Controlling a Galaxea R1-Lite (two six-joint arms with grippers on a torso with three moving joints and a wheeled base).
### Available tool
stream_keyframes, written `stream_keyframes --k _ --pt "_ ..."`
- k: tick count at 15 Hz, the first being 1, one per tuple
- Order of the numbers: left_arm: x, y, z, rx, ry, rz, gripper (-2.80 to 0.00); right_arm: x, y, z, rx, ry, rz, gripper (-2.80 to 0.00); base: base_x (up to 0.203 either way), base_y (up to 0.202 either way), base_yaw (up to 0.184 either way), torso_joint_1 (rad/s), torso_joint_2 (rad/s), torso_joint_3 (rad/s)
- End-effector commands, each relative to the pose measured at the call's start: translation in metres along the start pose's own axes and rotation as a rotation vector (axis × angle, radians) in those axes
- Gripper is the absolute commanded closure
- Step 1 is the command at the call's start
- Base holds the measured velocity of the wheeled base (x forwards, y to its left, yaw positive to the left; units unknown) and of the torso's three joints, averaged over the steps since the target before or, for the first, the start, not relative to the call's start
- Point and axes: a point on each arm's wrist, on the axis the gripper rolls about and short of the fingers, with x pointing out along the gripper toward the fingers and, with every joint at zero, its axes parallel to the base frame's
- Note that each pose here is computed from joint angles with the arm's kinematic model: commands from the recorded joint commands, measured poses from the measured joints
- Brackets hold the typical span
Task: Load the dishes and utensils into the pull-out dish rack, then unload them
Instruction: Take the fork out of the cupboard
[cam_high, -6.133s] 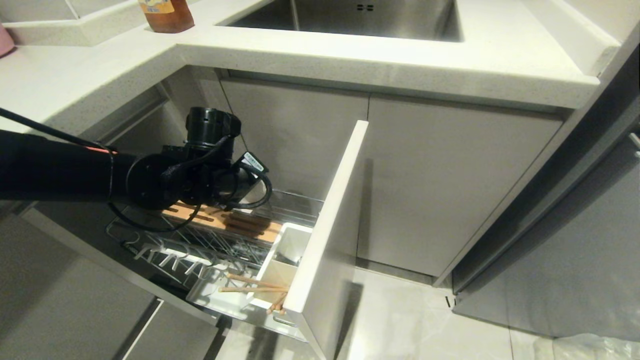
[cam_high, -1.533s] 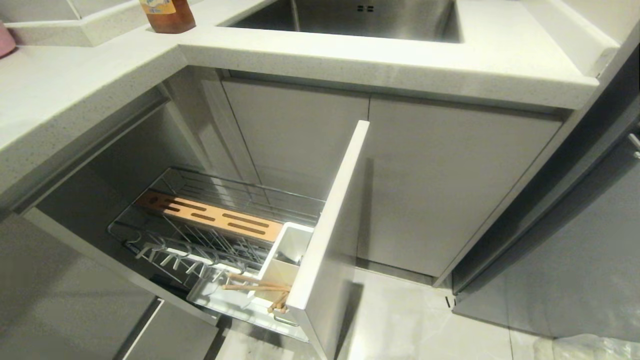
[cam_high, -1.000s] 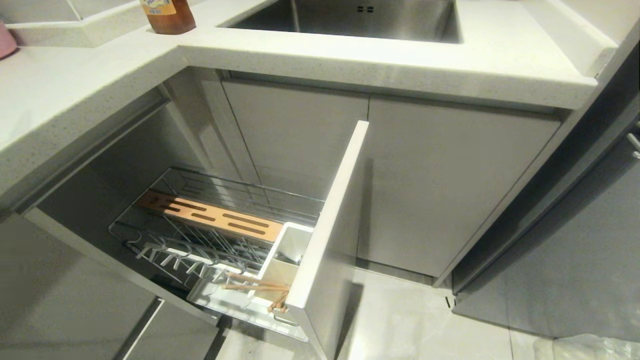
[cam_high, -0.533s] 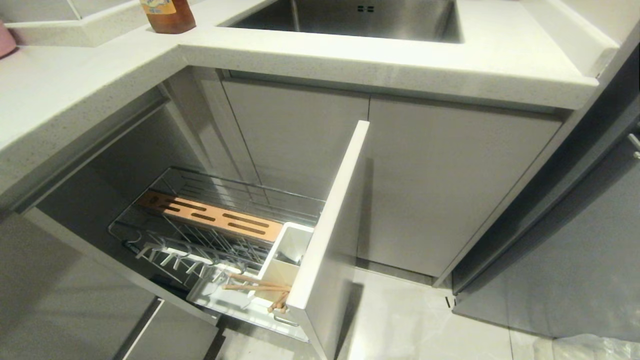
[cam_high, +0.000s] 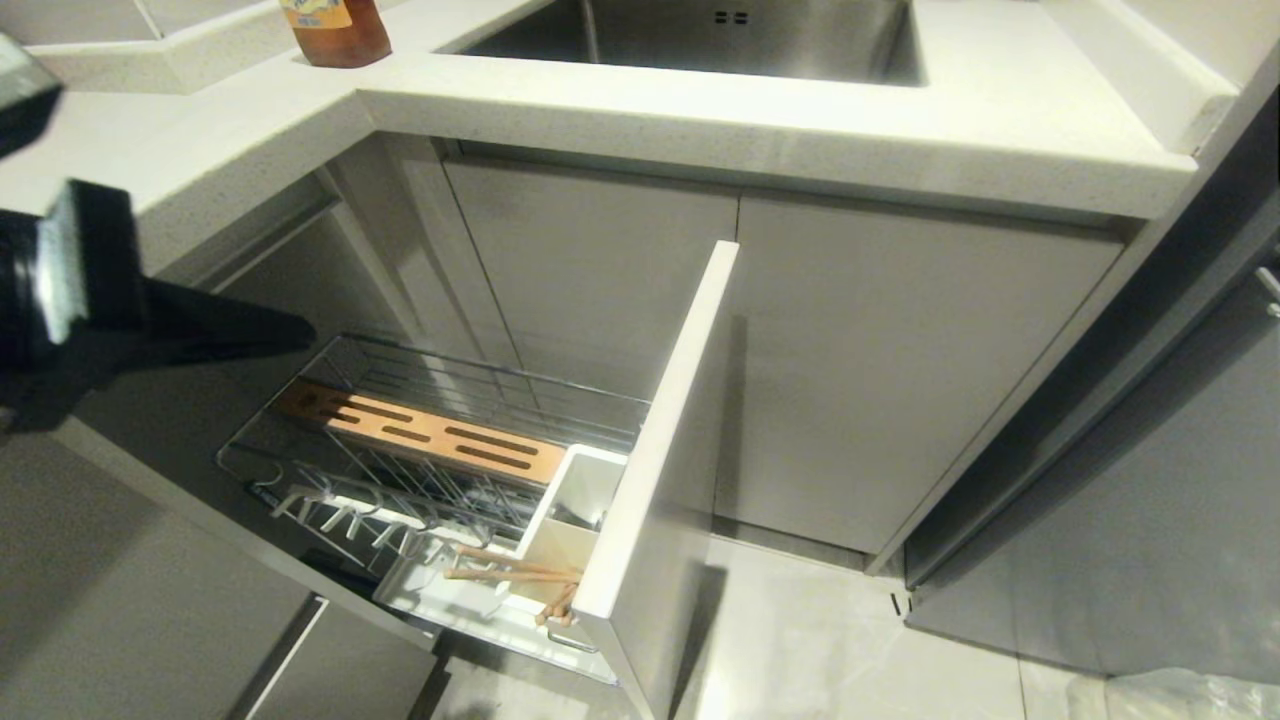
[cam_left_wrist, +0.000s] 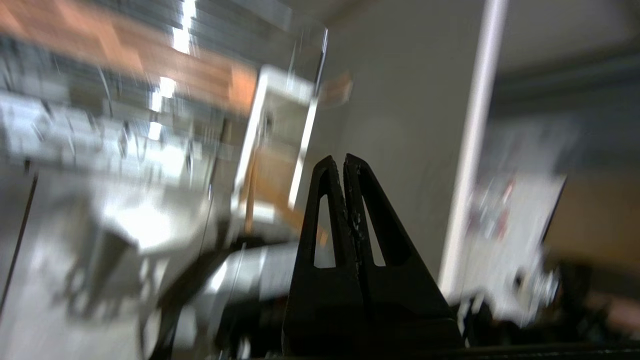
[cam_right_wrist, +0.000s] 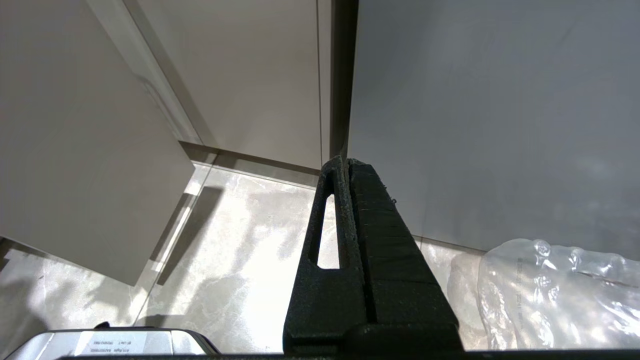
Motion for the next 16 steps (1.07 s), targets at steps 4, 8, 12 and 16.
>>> stream_keyframes --k 4,8,12,16 --pt "0.093 -0.011 -0.032 0.055 0.356 0.234 0.00 0.000 0.000 0.000 0.000 0.001 0.000 0.00 0.000 0.000 0.000 0.000 0.00 0.000" --pt "0.120 -0.014 -0.039 0.011 0.432 0.343 0.00 0.000 0.000 0.000 0.000 0.001 0.000 0.00 0.000 0.000 0.000 0.000 0.00 0.000" --pt "0.144 -0.035 -0.033 -0.240 0.329 0.263 0.00 0.000 0.000 0.000 0.000 0.001 0.000 0.00 0.000 0.000 0.000 0.000 0.00 0.000" --pt "0.156 -0.049 -0.034 -0.226 0.331 0.224 0.00 0.000 0.000 0.000 0.000 0.001 0.000 0.00 0.000 0.000 0.000 0.000 0.00 0.000"
